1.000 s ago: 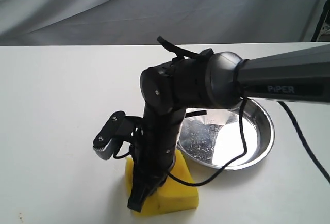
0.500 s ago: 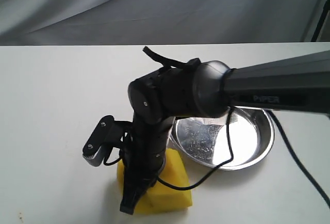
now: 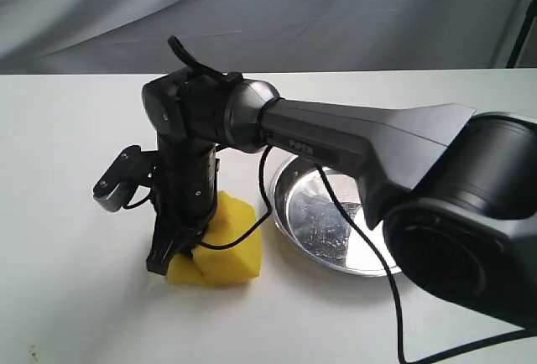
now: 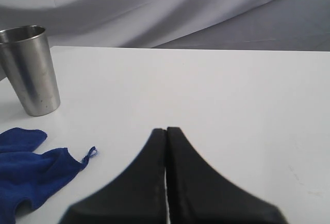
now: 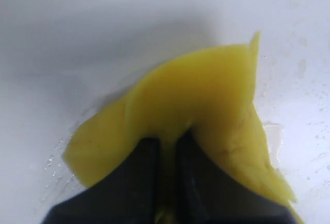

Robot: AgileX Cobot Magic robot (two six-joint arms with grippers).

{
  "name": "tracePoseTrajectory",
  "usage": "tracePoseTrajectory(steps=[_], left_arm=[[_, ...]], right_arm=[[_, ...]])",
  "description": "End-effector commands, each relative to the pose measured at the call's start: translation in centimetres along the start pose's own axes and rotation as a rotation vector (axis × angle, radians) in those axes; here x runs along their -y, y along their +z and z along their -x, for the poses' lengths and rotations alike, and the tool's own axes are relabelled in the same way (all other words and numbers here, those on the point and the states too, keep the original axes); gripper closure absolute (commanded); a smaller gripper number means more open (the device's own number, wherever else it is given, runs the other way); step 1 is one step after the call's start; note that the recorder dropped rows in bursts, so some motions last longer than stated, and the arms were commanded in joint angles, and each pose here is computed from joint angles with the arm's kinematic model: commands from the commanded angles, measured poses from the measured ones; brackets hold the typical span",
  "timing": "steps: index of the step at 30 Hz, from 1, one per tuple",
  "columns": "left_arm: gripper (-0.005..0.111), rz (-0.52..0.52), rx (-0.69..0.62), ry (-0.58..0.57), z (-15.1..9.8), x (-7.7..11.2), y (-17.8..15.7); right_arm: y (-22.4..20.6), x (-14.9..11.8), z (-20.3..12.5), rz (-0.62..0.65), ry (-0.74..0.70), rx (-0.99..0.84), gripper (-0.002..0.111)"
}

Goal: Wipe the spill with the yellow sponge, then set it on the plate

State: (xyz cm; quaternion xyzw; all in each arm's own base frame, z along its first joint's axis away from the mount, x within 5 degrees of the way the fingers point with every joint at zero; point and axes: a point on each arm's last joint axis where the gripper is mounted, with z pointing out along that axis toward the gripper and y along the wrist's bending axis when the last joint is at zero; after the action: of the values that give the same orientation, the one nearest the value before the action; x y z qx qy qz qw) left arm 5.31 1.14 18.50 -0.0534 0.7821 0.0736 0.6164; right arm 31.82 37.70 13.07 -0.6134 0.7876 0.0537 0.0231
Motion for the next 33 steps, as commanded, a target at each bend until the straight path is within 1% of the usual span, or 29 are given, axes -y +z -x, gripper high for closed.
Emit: tracePoseTrajectory(steps=[1,4,9,13,18,22,24,29,33], left_arm=[[0.107,-0.004,0.007,-0.003,0.0,0.0,0.0],[0.107,-0.004,0.007,-0.003,0.0,0.0,0.0],[0.107,-0.004,0.007,-0.003,0.0,0.0,0.0],[0.107,-0.004,0.007,-0.003,0.0,0.0,0.0],[0.107,-0.004,0.007,-0.003,0.0,0.0,0.0],[0.107,-0.004,0.007,-0.003,0.0,0.0,0.0],[0.107,-0.004,0.007,-0.003,0.0,0.0,0.0],[0.107,-0.004,0.007,-0.003,0.0,0.0,0.0],[0.107,-0.004,0.007,-0.003,0.0,0.0,0.0]], right_arm=[[1.8,1.5,-0.7,-0.011,0.024,-0.051,0.108],[1.6,1.1,-0.7,0.018,0.038,-0.042,0.108],[1.0,-1.1,-1.8,0.165,0.044,-0.02,0.108],[0.0,-2.9,-3.4,0.188,0.035,-0.056,0.108],[-1.3,-5.4,-5.4,0.165,0.011,-0.012,0.108],[-1.8,-7.4,-7.7,0.162,0.003,-0.019,0.108],[-2.1,-8.0,-9.0,0.148,0.009,-0.01,0.108],[-2.8,-8.7,-10.7,0.1,0.024,0.055,0.108],[-2.2,-8.2,-10.2,0.045,0.016,0.128,0.108]])
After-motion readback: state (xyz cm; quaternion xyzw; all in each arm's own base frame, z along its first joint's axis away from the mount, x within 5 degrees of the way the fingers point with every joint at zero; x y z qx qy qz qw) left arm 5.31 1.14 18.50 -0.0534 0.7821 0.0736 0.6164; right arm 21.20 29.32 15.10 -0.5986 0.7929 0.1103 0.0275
